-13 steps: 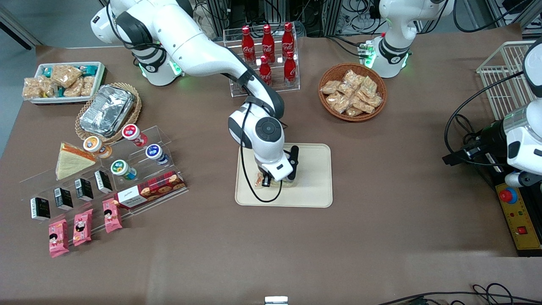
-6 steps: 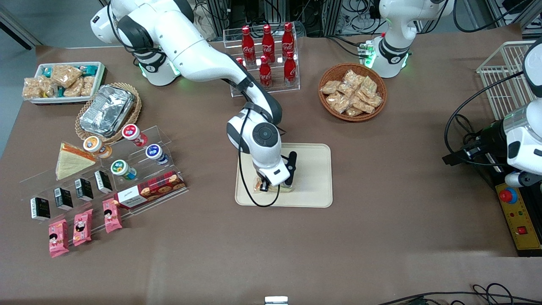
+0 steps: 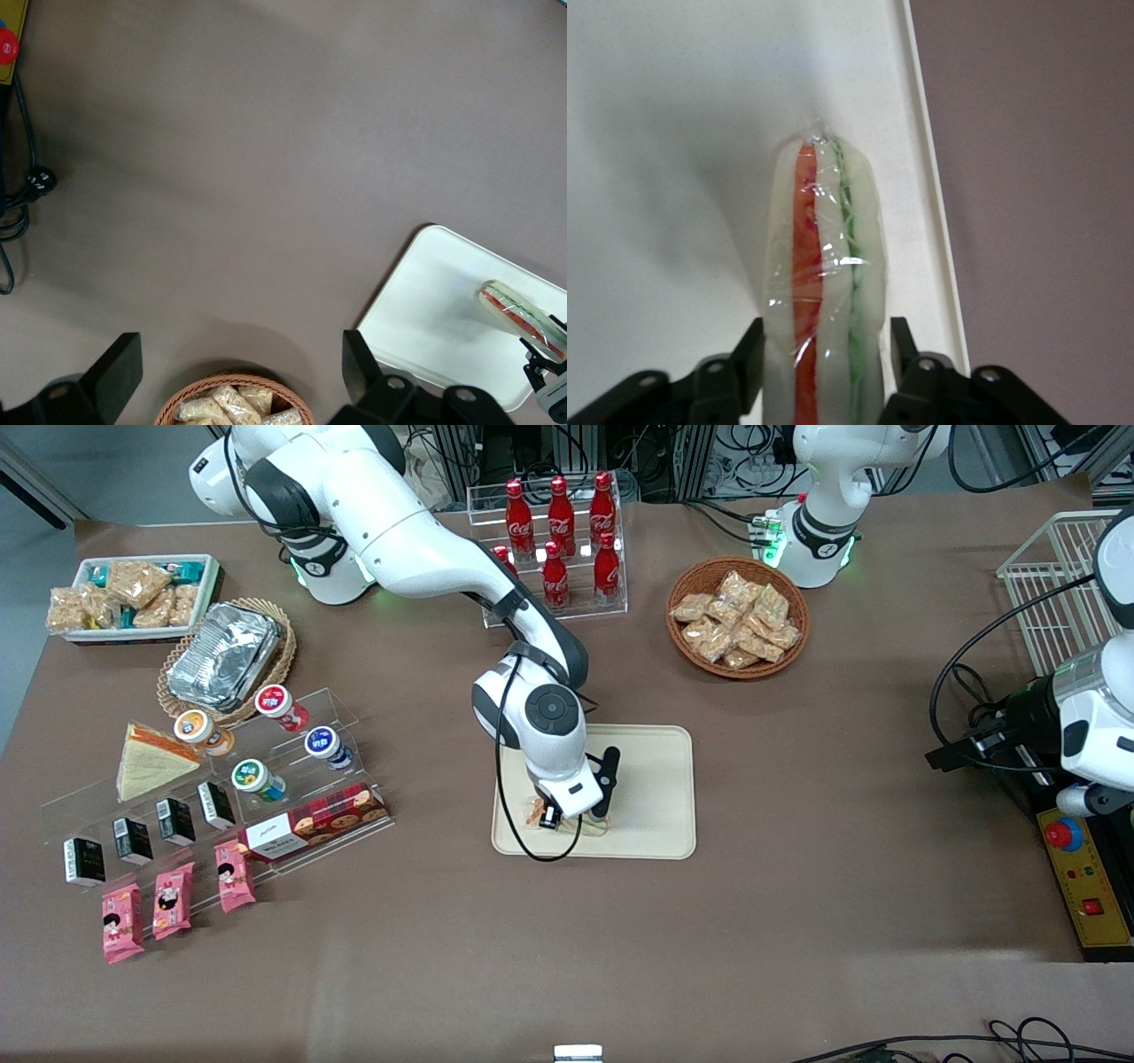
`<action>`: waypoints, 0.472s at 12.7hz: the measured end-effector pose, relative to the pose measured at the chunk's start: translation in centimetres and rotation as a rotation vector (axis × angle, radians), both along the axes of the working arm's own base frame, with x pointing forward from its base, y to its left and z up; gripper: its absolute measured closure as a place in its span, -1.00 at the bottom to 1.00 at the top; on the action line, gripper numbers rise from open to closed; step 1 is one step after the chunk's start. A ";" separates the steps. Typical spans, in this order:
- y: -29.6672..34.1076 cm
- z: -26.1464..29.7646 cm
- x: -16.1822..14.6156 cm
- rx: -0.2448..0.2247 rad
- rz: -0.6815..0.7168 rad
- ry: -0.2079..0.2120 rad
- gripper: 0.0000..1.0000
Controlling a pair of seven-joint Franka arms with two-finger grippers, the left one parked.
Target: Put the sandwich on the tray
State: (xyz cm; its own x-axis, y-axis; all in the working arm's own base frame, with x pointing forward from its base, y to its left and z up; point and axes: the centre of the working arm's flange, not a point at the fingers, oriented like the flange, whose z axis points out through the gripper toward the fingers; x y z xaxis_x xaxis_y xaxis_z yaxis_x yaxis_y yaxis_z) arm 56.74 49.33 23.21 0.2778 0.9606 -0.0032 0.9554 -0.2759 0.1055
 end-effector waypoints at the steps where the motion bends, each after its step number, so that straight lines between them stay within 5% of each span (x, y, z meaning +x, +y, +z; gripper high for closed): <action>1: 0.1 0.5 0.1 0.010 -0.007 -0.002 -0.59; 3: 0.4 2.3 0.3 0.049 -0.026 -0.002 -0.96; 6: 0.2 7.7 0.4 0.080 -0.055 0.014 -0.96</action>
